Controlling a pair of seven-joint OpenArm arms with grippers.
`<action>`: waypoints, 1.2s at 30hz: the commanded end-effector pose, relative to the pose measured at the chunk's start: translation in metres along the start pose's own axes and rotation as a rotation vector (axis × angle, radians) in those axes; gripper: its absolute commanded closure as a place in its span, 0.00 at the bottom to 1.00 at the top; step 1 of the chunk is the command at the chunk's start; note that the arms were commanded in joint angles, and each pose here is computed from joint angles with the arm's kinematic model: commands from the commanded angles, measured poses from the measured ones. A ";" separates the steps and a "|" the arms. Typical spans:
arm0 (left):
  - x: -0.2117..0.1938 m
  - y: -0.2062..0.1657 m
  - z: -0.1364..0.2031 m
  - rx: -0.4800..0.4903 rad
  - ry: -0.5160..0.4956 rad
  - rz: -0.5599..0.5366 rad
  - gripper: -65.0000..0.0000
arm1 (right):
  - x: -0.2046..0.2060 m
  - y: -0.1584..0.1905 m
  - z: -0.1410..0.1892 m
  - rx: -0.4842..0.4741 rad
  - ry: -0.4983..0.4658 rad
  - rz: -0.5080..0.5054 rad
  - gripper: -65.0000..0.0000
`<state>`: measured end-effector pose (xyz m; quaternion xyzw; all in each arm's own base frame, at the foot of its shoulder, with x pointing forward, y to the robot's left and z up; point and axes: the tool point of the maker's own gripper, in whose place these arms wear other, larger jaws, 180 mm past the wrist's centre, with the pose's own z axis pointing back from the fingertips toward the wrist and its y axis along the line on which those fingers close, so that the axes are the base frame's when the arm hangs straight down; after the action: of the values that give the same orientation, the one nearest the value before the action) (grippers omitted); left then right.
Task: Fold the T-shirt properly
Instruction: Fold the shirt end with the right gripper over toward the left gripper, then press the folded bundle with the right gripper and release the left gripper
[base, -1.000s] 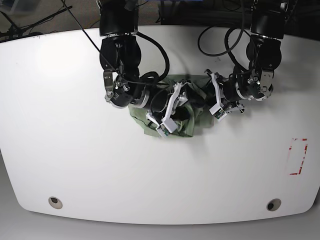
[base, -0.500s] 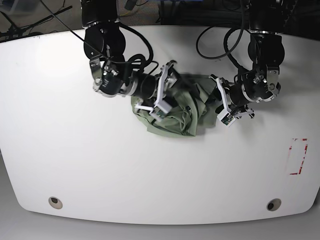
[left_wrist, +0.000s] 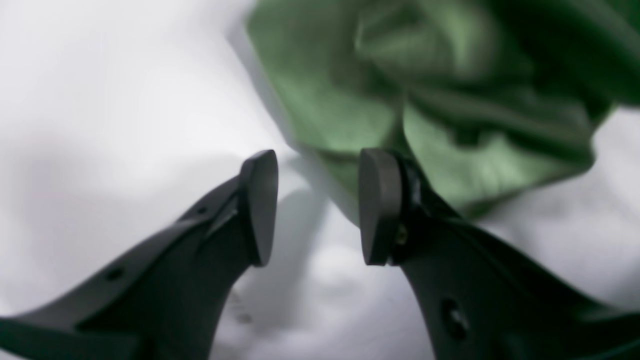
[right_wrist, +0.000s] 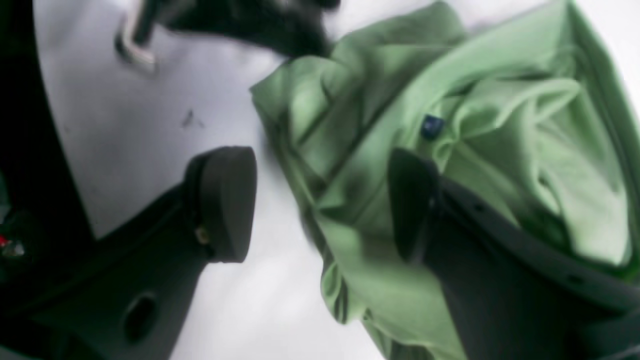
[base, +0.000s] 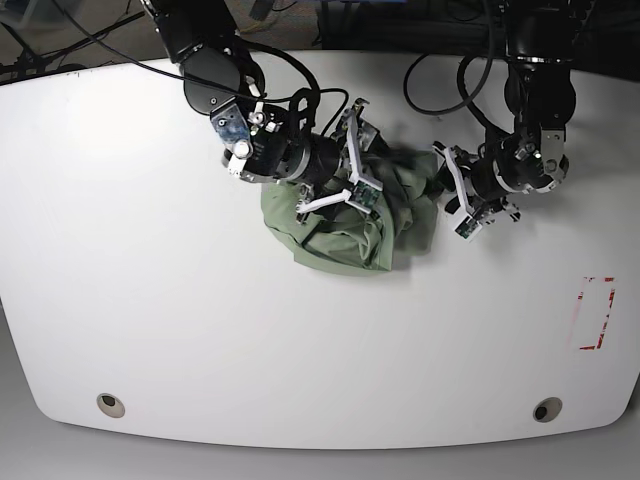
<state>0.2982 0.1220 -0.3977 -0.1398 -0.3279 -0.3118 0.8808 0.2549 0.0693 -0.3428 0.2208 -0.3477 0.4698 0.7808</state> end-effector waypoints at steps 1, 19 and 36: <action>0.012 -0.001 -0.002 -0.014 -0.038 -0.001 0.63 | 0.006 -0.010 0.000 -0.037 -0.017 0.025 0.41; -0.012 -0.023 -0.025 -0.098 0.007 0.033 0.63 | 0.033 -0.011 -0.003 -0.116 -0.084 0.068 0.95; -0.002 -0.030 -0.030 -0.112 -0.023 0.049 0.63 | 0.092 0.012 -0.017 -0.055 -0.209 0.055 0.95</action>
<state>0.2951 0.0811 -0.4146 -0.2168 -0.3349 -0.2940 0.8686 0.2727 0.1305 -0.2998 0.2227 -0.4244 0.4609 0.7469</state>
